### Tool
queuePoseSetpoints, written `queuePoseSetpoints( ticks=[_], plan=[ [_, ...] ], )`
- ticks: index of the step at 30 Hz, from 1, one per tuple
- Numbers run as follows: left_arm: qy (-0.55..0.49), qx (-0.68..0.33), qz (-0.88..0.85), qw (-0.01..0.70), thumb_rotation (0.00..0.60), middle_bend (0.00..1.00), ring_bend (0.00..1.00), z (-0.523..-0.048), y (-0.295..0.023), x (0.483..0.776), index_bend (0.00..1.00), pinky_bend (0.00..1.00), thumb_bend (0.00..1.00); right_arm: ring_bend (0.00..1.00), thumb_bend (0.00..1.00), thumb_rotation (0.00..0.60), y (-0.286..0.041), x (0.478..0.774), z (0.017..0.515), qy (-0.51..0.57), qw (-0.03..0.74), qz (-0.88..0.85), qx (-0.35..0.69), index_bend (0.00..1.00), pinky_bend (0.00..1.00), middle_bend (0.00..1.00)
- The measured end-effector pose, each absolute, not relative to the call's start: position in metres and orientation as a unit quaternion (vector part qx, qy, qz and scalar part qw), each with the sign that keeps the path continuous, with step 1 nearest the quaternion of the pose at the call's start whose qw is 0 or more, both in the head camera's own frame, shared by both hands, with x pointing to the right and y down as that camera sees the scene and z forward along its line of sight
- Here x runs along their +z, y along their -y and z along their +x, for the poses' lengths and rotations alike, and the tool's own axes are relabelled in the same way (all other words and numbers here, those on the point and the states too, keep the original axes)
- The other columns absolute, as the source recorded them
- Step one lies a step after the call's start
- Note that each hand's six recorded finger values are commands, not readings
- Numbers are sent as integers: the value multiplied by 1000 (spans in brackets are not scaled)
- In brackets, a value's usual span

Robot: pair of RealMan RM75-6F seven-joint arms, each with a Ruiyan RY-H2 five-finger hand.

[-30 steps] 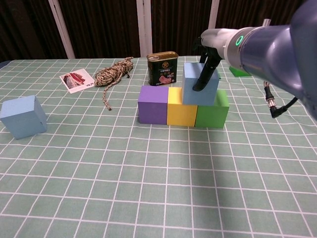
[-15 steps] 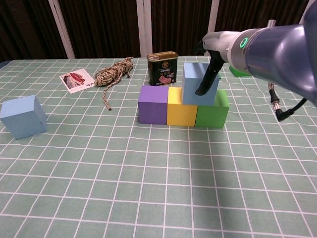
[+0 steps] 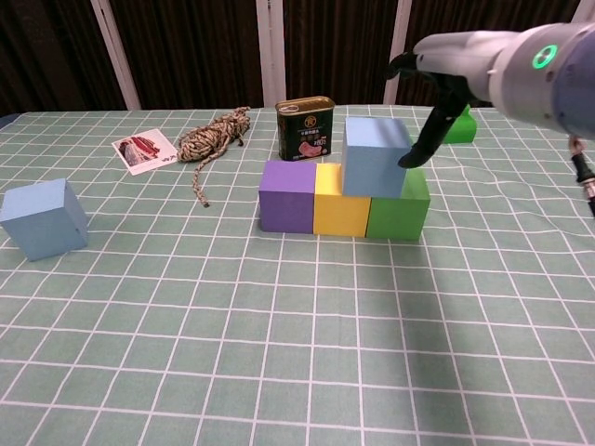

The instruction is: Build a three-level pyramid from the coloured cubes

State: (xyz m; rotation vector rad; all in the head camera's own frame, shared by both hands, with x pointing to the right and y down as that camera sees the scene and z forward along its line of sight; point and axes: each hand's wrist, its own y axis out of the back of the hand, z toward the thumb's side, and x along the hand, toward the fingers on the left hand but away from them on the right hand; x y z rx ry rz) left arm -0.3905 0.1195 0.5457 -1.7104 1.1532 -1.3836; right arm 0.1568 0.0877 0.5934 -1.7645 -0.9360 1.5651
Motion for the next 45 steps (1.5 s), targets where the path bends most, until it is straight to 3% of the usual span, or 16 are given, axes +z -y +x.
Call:
queuePoseSetpoints(
  ticks=[9,23,33,45],
  plan=[
    [-435,-525,-654,327,600,0,0,-388,-121,547,0,49,81,0,226,600,-109,568,248,389,320,-626,596,0,0,0],
    [-418,-536,-651,338,600,0,0,-380,-125,556,0,49,81,0,226,600,-175,545,345,417,343,-608,582,0,0,0],
    [-396,-576,-634,331,600,4,0,-380,-122,568,0,49,81,0,226,600,-175,537,363,428,349,-609,569,0,0,0],
    [-345,-640,-604,326,600,200,17,-370,-128,598,0,78,86,0,226,600,-175,529,362,441,333,-629,547,0,0,0]
  ],
)
